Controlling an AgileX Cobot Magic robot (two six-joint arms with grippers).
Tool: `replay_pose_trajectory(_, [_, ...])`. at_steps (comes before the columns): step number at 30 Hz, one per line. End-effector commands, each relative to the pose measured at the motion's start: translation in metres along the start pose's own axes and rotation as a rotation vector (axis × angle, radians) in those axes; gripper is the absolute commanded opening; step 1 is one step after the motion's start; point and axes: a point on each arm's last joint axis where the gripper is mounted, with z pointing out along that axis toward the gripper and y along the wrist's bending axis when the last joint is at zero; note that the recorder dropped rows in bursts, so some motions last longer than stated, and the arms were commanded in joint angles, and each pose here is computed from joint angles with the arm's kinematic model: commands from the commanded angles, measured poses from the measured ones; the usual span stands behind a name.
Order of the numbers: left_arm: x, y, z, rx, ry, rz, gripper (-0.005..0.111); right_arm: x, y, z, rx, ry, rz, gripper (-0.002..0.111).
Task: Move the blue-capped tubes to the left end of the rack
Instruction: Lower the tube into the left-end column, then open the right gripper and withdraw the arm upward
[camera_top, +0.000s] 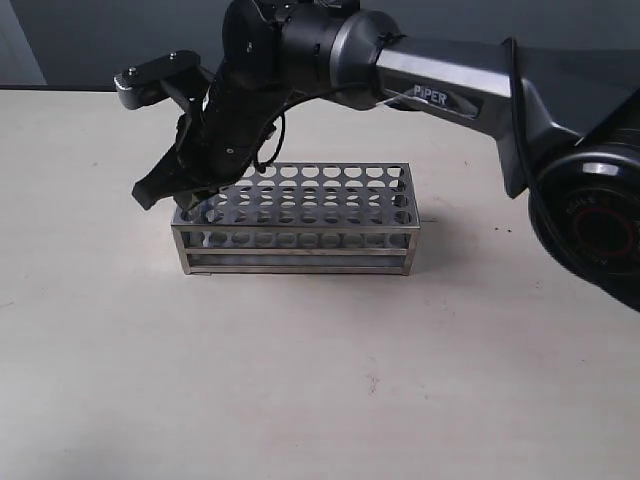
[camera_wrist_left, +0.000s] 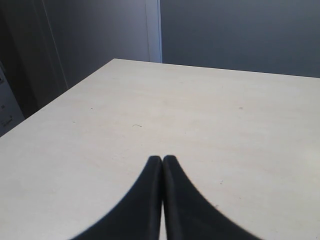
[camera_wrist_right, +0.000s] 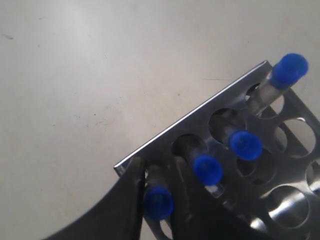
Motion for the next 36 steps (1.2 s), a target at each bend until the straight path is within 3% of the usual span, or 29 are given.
replay_pose_trajectory(1, [0.0,0.0,0.001,0.007,-0.004,-0.006,0.0,0.003,0.001,-0.005,-0.013,0.058,-0.011,0.022])
replay_pose_trajectory(4, [0.0,0.0,0.001,0.007,-0.004,-0.006,0.0,0.002,0.001,-0.007,-0.018,0.069,-0.013,0.05])
replay_pose_trajectory(6, [0.0,0.0,0.001,0.007,-0.004,-0.006,0.0,0.001,0.002,-0.01,-0.019,0.067,-0.008,0.054])
replay_pose_trajectory(17, [0.0,0.0,0.001,0.007,-0.004,-0.006,0.0,-0.017,0.012,-0.049,-0.043,-0.015,0.0,0.021])
replay_pose_trajectory(28, [0.0,0.0,0.001,0.007,-0.004,-0.006,0.0,-0.013,0.022,-0.091,-0.053,0.054,-0.029,0.021])
replay_pose_trajectory(36, [0.0,0.0,0.001,0.007,-0.004,-0.006,0.0,-0.014,0.042,-0.172,-0.044,-0.039,-0.071,0.021])
